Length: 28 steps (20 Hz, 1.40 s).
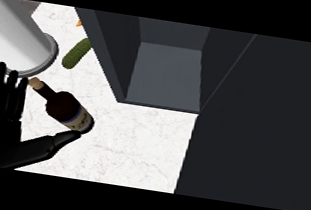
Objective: Pick up the wine, place it into the cabinet and close the cabinet
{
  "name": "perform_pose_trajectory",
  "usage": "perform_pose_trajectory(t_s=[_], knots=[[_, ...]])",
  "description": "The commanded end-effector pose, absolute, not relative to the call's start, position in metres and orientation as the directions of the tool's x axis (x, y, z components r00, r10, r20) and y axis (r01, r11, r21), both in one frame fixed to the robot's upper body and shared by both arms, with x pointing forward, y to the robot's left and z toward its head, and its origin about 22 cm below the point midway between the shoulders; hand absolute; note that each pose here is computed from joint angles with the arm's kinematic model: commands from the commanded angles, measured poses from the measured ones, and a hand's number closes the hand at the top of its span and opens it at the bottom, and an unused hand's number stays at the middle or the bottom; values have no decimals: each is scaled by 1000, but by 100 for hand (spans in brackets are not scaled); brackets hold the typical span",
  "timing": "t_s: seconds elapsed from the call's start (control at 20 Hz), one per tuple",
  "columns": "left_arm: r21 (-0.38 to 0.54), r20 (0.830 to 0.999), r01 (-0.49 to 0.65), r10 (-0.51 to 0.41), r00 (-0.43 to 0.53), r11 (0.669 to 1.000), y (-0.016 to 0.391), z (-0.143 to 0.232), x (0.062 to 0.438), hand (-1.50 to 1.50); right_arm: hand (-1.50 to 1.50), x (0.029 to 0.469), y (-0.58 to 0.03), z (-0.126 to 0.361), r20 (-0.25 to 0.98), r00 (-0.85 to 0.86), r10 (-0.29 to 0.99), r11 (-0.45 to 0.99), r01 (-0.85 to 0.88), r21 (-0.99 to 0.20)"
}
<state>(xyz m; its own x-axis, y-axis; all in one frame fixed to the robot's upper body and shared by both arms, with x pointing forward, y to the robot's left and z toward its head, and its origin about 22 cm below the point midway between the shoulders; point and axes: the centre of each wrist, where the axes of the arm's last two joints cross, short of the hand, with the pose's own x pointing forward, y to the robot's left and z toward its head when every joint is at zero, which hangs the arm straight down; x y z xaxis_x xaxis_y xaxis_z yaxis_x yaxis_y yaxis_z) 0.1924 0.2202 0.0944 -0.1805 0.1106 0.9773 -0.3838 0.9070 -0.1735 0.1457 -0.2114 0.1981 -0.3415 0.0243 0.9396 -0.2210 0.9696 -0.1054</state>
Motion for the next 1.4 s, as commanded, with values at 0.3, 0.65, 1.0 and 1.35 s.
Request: perform_pose_trajectory(t_s=[0.3,0.65,1.0,1.35], knots=[[-150,982,-433,82,-171,889,237,44,195,-150,-150,118,-220,222,926,-377,-16,963,-253,-86],[-163,981,-429,101,-164,888,255,33,206,-150,-150,120,-221,213,924,-381,-17,962,-258,-89],[-156,983,-383,106,-146,910,261,-7,205,-150,-150,120,-216,218,930,-368,-21,967,-243,-74],[-188,978,-393,134,-162,900,240,-10,209,-150,-150,116,-218,217,925,-379,-26,963,-258,-79]])
